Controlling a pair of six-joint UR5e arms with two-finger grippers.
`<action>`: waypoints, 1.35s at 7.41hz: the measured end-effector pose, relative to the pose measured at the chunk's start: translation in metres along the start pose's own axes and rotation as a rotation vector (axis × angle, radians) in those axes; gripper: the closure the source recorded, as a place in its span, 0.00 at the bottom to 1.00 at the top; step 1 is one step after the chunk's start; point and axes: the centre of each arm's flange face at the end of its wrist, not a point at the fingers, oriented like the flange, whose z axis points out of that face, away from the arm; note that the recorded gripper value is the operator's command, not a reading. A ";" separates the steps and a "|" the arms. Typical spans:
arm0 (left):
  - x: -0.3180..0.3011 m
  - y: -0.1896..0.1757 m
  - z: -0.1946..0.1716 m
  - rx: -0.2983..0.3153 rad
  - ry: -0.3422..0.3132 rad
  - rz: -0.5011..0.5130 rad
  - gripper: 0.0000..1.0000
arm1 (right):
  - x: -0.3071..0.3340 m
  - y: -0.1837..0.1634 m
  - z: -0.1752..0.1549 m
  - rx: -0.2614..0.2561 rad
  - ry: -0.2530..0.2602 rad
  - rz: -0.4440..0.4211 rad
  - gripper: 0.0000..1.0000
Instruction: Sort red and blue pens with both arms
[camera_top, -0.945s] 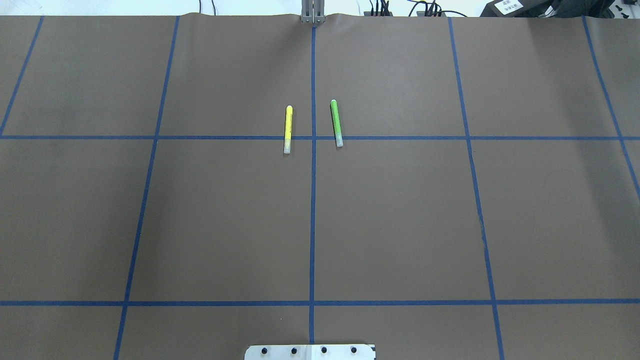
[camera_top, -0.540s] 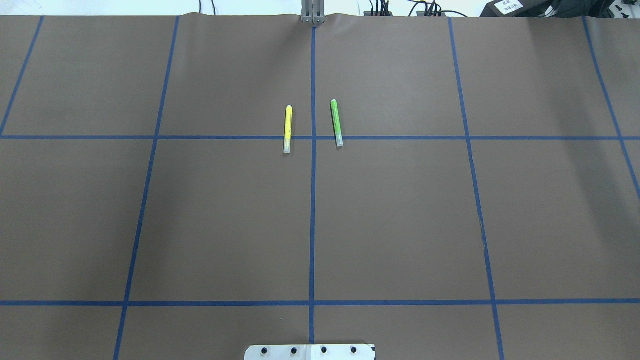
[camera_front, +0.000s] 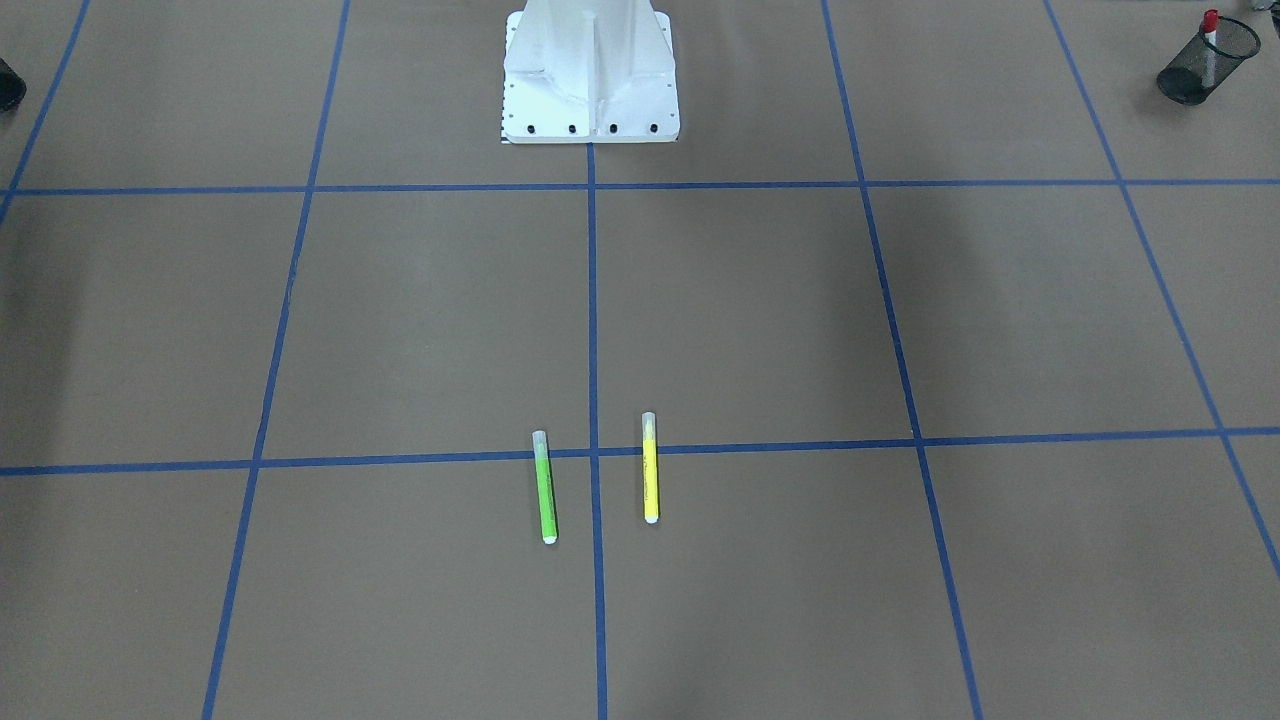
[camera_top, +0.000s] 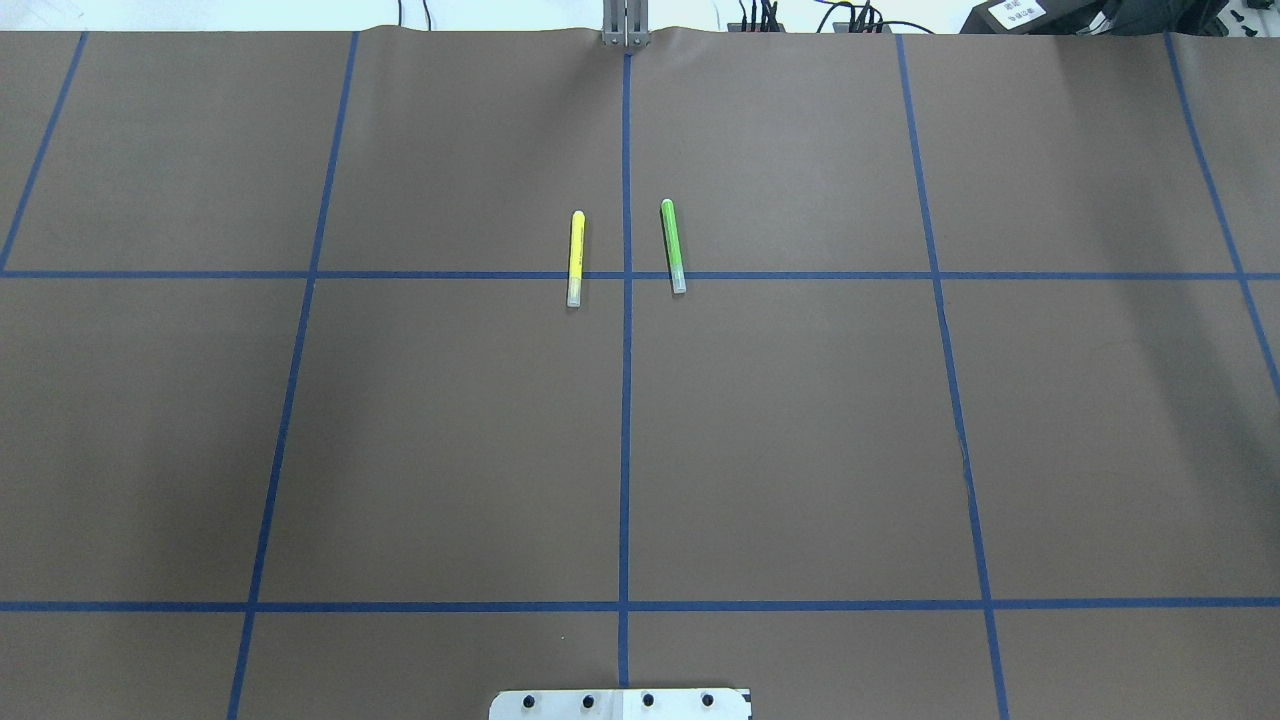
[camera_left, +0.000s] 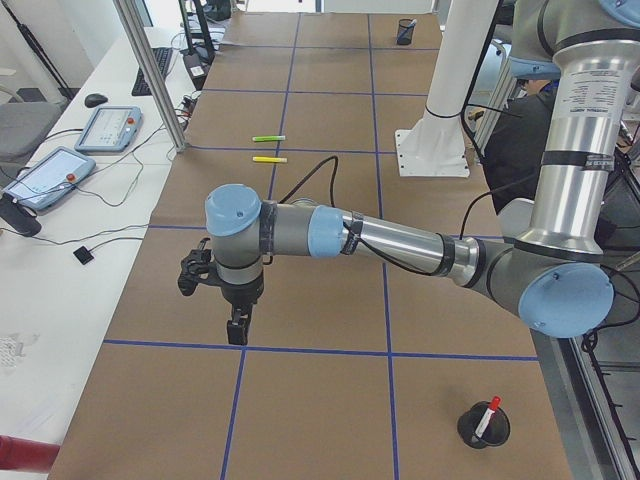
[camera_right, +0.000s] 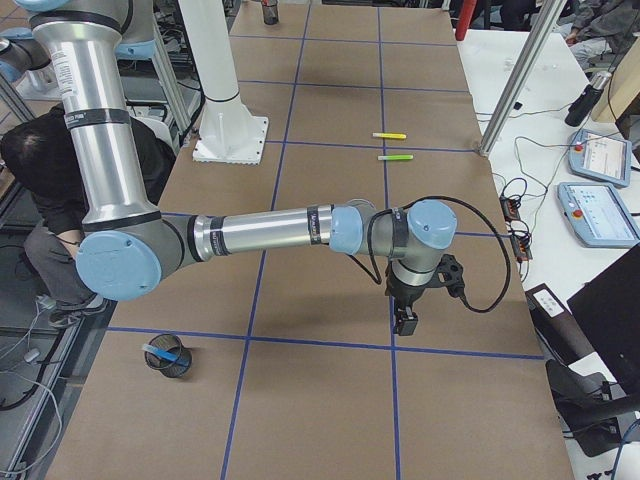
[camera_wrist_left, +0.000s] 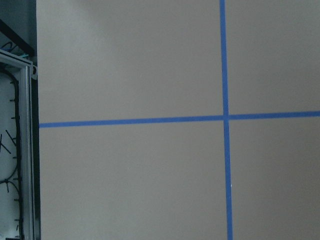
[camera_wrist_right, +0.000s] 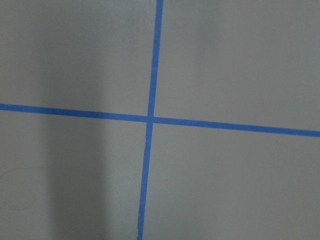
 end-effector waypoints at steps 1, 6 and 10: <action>0.019 -0.007 0.009 0.028 0.008 0.042 0.00 | -0.002 -0.002 -0.001 0.023 -0.006 0.017 0.00; 0.026 0.014 0.038 -0.002 0.096 -0.103 0.00 | -0.019 -0.009 0.012 0.048 -0.152 0.144 0.00; 0.018 0.066 0.046 -0.038 0.153 -0.138 0.00 | -0.002 0.027 0.039 0.036 -0.143 0.227 0.00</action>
